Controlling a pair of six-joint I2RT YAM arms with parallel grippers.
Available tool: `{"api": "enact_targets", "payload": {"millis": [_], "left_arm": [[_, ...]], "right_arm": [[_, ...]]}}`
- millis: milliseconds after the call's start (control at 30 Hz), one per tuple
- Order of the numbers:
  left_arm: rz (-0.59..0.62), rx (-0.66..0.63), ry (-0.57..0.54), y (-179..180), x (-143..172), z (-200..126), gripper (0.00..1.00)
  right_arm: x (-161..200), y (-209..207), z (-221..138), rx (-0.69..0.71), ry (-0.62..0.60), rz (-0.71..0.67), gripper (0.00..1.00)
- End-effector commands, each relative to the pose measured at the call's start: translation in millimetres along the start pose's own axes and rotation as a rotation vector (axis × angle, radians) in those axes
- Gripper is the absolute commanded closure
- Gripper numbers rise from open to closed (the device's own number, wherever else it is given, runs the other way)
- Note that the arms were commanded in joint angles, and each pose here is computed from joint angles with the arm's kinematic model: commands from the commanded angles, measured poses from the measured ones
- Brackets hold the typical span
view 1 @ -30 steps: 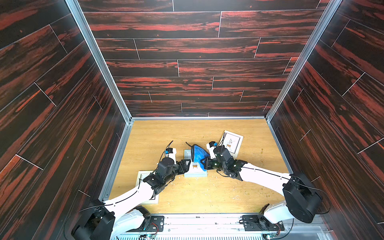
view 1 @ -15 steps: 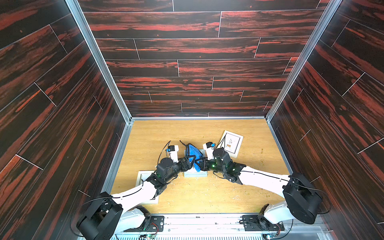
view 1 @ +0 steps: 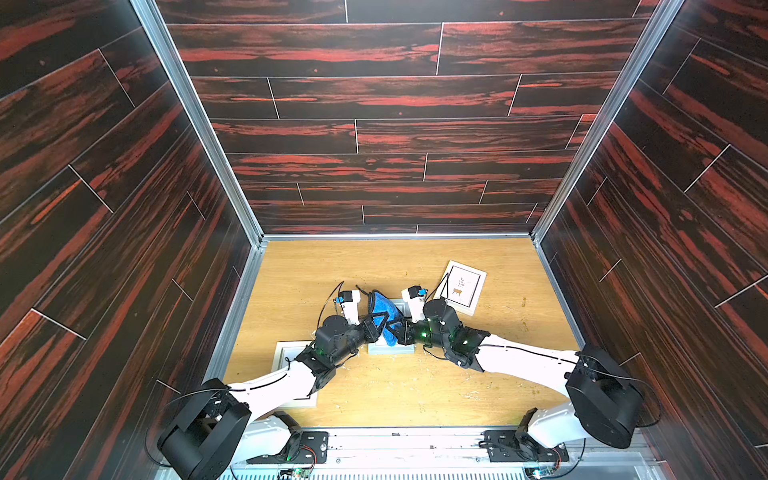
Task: Wipe the picture frame with a cloth
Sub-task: Adjust the cleaning item, then wipe the dirt from the picture frame.
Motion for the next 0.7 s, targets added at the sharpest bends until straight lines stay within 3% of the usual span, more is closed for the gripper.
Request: {"api": "enact_targets", "payload": {"millis": [0, 233, 467, 567, 667], "left_arm": [[0.013, -0.097, -0.067, 13.5, -16.3, -6.2, 0.94], [0.126, -0.363, -0.121, 41.4, -46.5, -55.2, 1.00], [0.179, -0.614, -0.099, 69.1, -72.8, -93.8, 1.00], [0.190, -0.677, -0.043, 80.3, -71.2, -90.9, 1.00], [0.185, -0.687, 0.030, 87.5, -64.6, -76.9, 1.00]], "right_arm": [[-7.1, -0.9, -7.8, 0.042, -0.027, -0.032, 0.72], [-14.0, -23.5, -23.4, 0.194, -0.050, -0.082, 0.48], [-2.2, -81.4, -26.5, 0.465, 0.002, -0.071, 0.45], [6.6, -106.9, -26.9, 0.592, 0.022, -0.057, 0.44], [17.4, -119.8, -17.3, 0.629, 0.062, -0.053, 0.44]]}}
Point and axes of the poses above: each gripper's point midway between its finger pads, its own z axis out along the fingers, its own y axis along the line the jaws close on, x = y × z, the point moved 1 cm from there along -z, back along the fingers, and after that the axes turned 2 degrees about z, right-handed, at the moved point
